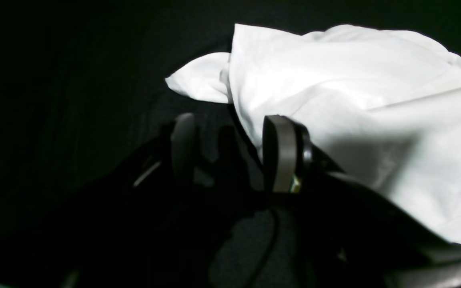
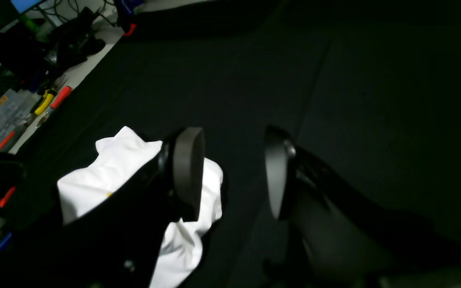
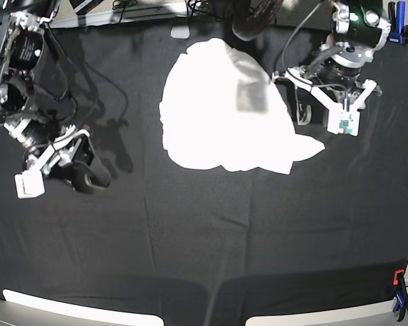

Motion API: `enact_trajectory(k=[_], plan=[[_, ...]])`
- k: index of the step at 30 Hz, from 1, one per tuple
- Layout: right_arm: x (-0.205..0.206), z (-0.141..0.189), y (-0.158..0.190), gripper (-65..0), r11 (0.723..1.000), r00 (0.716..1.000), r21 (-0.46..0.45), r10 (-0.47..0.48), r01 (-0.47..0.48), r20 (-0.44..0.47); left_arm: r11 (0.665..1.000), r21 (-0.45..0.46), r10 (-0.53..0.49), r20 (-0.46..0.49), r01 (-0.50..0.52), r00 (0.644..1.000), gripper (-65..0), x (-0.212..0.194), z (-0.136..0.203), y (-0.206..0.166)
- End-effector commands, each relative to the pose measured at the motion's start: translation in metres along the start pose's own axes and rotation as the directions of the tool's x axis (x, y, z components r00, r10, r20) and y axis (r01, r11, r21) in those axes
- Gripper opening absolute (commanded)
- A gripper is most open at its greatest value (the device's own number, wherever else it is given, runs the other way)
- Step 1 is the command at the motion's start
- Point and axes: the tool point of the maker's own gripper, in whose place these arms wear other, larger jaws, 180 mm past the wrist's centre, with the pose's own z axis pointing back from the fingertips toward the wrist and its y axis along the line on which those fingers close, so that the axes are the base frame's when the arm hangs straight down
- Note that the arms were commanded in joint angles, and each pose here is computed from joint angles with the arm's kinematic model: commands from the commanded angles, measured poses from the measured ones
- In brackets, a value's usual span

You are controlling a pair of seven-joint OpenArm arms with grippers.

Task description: Layout the t-shirt on the table in an organized manner, then fold the t-shirt properly

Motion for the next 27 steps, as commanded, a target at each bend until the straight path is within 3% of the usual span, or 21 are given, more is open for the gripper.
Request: enact_trajectory(k=[1,7,11,19,22,25,27], plan=[[0.022,0.001,0.001,-41.5,0.999,0.997,0.009,0.044,-0.044,0.059,1.000,0.001,-0.004,0.046,0.004,0.999,-39.8,0.012,0.003,0.000],[0.031,-0.004,-0.021,-41.5,0.981,0.985,-0.105,0.169,-0.166,0.020,1.000,0.001,-0.004,0.046,0.004,0.999,-39.8,0.012,0.003,0.000],[0.036,-0.002,-0.035,-41.5,0.964,0.980,-0.183,0.200,-0.192,0.025,1.000,0.001,-0.004,0.047,0.004,0.999,-39.8,0.012,0.003,0.000],[0.037,0.010,-0.074,-41.5,0.891,0.973,-0.396,0.227,-0.221,-0.031,1.000,0.001,-0.004,0.054,0.004,0.999,-39.8,0.013,0.003,0.000],[0.039,0.021,-0.096,-42.5,0.828,0.972,-0.515,0.228,-0.220,-0.050,1.000,0.001,-0.004,0.054,0.004,0.999,-39.8,0.013,0.003,0.000],[0.041,0.041,-0.122,-48.7,0.720,0.973,-0.661,0.214,-0.213,-0.081,1.000,0.001,-0.004,0.054,0.004,0.999,-39.8,0.013,0.003,0.000],[0.042,0.055,-0.137,-49.2,0.638,0.972,-0.738,0.210,-0.218,-0.105,1.000,0.001,-0.004,0.054,0.004,0.999,-39.8,0.013,0.003,0.000]])
